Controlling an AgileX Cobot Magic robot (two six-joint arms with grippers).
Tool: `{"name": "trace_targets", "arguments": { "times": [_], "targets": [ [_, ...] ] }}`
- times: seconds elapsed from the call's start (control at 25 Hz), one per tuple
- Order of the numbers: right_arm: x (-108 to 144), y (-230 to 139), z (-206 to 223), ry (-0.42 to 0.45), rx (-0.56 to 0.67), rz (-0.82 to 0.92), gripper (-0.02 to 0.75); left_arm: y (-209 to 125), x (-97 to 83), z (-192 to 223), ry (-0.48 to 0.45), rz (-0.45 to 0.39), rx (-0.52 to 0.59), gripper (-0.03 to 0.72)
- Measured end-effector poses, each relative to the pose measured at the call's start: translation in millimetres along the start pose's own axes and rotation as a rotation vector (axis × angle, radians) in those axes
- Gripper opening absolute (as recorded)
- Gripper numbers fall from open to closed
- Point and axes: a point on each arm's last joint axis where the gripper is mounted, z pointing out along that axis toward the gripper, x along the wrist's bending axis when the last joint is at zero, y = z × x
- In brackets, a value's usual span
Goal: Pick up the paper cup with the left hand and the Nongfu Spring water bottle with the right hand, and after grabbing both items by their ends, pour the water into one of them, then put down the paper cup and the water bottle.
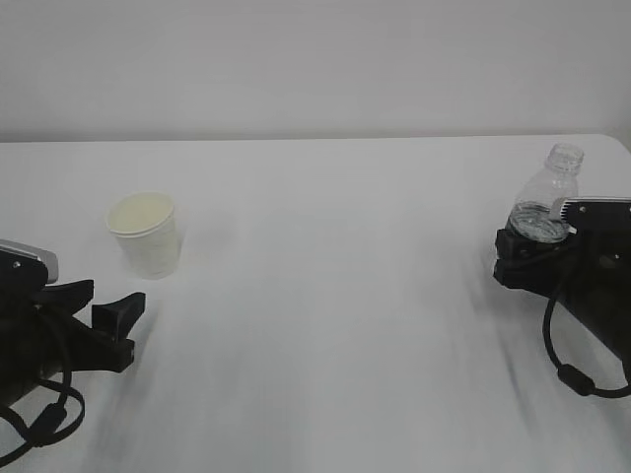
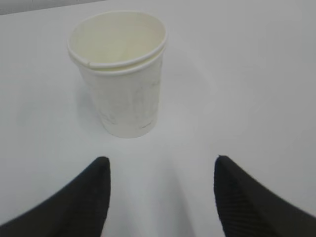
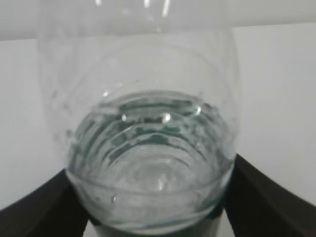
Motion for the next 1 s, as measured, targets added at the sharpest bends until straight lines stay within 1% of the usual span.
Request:
{"name": "trace_targets", "arguments": {
  "times": [0.32, 0.52, 0.84, 0.92, 1.0],
  "targets": [
    [0.5, 6.8, 11.8, -0.005, -0.038, 0.006, 0.587, 0.0, 0.0, 0.0, 0.000, 0.000, 0.000, 0.470],
    [0.0, -1.3, 15.0, -0.009, -0.016, 0.006, 0.587, 0.0, 0.0, 0.0, 0.000, 0.000, 0.000, 0.470],
    [-0.1, -2.2, 15.1, -0.010, -0.013, 0.006, 0.587, 0.0, 0.0, 0.0, 0.000, 0.000, 0.000, 0.470],
    [-0.1, -2.2, 15.1, -0.010, -0.013, 0.006, 0.573, 0.0, 0.0, 0.0, 0.000, 0.000, 0.000, 0.470],
    [-0.1, -2.2, 15.1, -0.010, -0.013, 0.006, 0.529, 0.0, 0.0, 0.0, 0.000, 0.000, 0.000, 0.470]
  ]
}}
